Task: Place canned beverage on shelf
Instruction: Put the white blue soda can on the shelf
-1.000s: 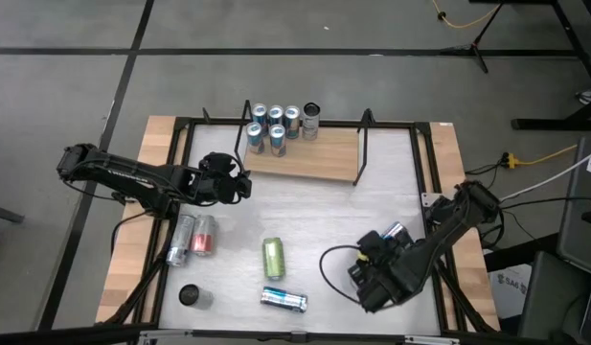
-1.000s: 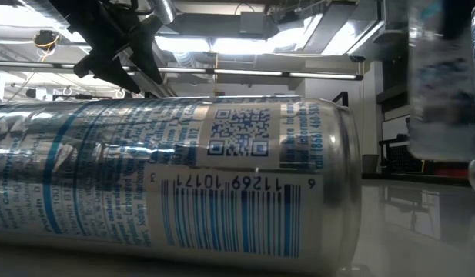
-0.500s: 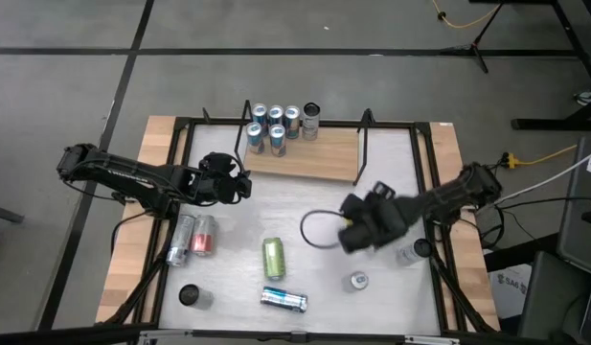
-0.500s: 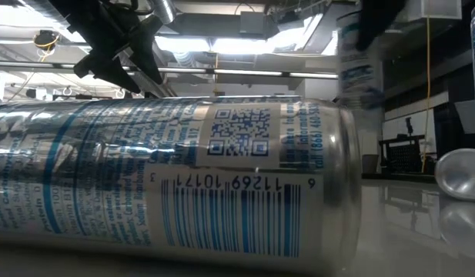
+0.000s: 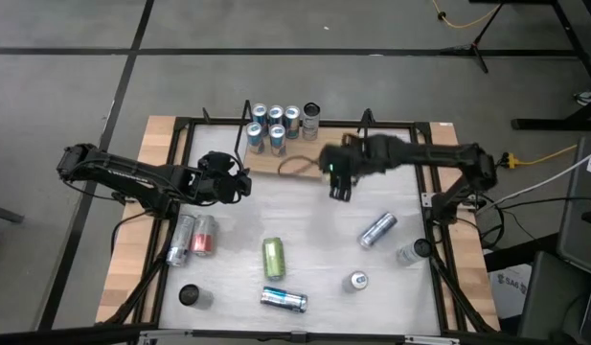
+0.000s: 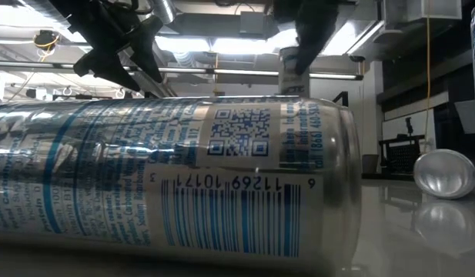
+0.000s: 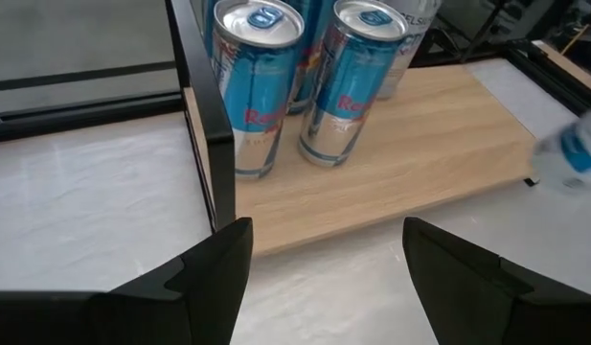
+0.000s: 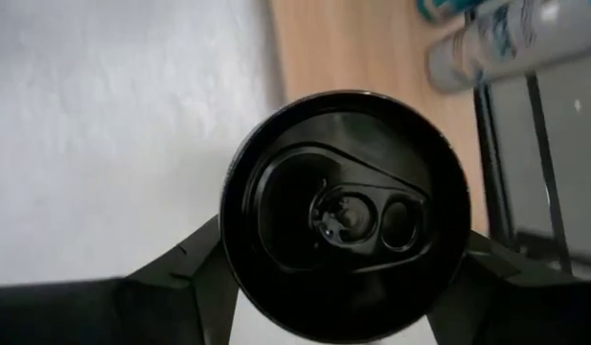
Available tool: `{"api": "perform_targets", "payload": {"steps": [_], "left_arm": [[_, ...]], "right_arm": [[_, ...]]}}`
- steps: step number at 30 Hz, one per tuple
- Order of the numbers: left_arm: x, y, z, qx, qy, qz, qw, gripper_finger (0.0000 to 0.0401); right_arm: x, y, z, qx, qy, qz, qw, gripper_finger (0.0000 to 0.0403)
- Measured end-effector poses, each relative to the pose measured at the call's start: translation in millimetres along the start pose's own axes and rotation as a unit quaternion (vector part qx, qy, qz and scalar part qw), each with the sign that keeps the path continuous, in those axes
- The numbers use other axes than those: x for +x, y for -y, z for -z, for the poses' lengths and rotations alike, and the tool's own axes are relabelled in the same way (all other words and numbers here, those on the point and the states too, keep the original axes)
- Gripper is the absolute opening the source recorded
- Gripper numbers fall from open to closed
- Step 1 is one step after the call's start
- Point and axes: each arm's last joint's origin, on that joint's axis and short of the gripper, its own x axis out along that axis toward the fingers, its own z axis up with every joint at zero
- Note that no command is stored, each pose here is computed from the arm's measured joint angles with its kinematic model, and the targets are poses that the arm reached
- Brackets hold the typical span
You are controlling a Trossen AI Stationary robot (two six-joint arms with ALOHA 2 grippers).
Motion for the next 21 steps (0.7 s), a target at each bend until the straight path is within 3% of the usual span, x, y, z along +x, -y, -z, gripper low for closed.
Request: {"api": "perform_targets", "payload": {"steps": [7, 21], "left_arm": [[0.1, -0.2, -0.3, 0.000, 0.006, -0.003, 1.000, 0.0263], [0.0, -0.9, -1.7, 0.000, 0.029, -0.016, 0.999, 0.0263]], "right_arm": [[15.0, 60.3, -5.7, -0.053, 0.032, -0.009, 0.998, 0.0241], [37.5, 167.7, 18.6, -0.068, 0.074, -0.041, 0.994, 0.0241]]}}
